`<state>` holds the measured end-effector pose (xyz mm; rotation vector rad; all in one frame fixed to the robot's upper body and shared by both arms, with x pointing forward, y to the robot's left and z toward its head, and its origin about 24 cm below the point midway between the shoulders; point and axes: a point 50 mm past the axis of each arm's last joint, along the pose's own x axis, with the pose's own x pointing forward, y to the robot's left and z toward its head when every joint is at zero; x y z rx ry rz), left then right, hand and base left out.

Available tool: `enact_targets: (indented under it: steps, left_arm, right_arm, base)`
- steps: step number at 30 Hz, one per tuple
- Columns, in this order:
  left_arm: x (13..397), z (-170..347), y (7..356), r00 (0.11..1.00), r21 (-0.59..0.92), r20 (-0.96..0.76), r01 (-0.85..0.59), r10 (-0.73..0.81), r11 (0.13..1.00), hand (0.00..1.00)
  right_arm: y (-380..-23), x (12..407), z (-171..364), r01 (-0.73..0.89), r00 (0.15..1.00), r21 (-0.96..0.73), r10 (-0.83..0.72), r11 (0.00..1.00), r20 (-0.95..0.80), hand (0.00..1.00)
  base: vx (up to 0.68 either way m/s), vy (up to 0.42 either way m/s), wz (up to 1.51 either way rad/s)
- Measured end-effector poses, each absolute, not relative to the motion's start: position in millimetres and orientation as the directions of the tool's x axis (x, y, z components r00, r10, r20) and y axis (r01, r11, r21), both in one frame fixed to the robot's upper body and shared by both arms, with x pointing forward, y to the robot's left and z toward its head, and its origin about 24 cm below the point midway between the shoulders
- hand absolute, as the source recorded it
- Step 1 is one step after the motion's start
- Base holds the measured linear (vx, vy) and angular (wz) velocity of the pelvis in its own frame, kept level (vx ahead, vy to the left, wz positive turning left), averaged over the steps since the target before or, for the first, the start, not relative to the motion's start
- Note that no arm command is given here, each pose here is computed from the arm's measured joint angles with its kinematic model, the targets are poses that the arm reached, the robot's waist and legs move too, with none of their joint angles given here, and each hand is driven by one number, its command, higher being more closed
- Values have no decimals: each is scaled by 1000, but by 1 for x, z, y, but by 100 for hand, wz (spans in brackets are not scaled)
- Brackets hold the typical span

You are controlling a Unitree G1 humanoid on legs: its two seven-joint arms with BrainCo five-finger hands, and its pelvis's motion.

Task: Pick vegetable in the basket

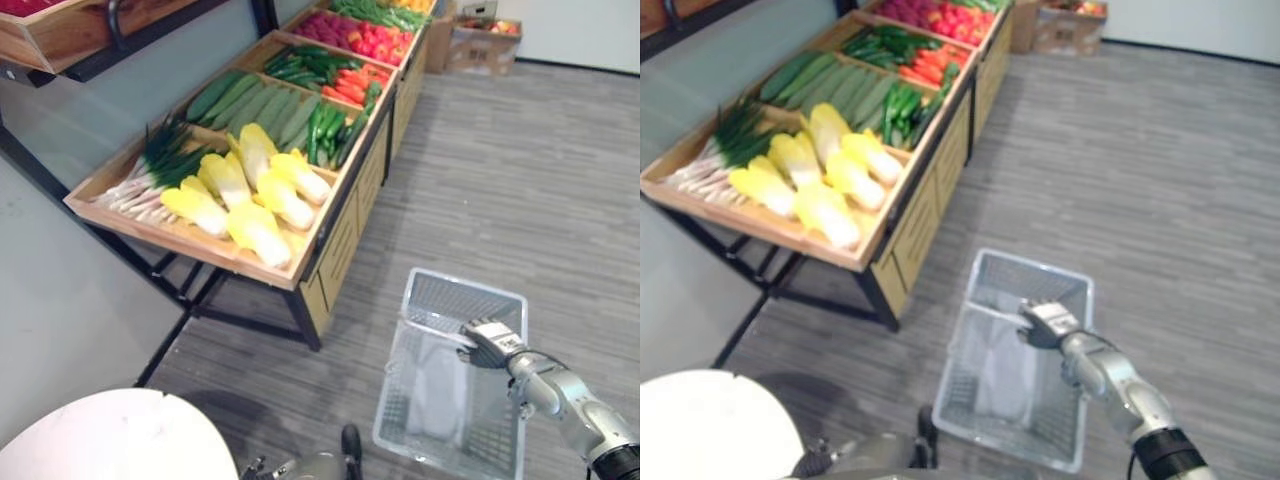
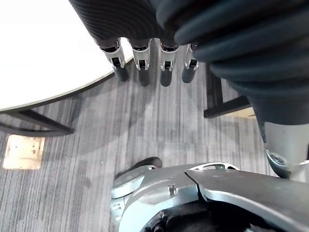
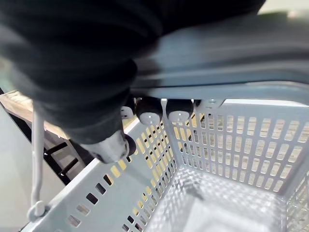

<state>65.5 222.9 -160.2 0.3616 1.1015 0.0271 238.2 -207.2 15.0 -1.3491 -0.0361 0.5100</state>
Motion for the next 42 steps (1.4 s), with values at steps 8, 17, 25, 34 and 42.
enact_targets:
  steps: [8, 17, 25, 34, 42]
  left_arm:
    - [86, -155, 228, 499, 320, -845, 184, 193, 929, 0]
    - [62, -159, 232, 448, 318, -858, 81, 250, 945, 0]
    - [58, -163, 217, 429, 281, -862, -38, 270, 959, 0]
    - [54, -163, 215, 427, 273, -864, -53, 269, 961, 0]
    - [60, -164, 204, 446, 258, -865, 6, 229, 966, 0]
  right_arm:
    - [-224, 233, 9, -302, 931, -936, 269, 183, -247, 100]
    - [-300, 212, -22, -335, 924, -899, -85, 281, -372, 100]
    - [-361, 140, -51, -354, 746, -847, -427, 397, -511, 100]
    - [-376, 117, -44, -242, 721, -871, -522, 428, -456, 100]
    - [-373, 121, -46, -241, 729, -865, -507, 440, -460, 100]
  base:
    - [328, 11, 77]
    - [236, -277, 62]
    - [245, -609, 123]
    - [53, -180, 48]
    - [54, 82, 16]
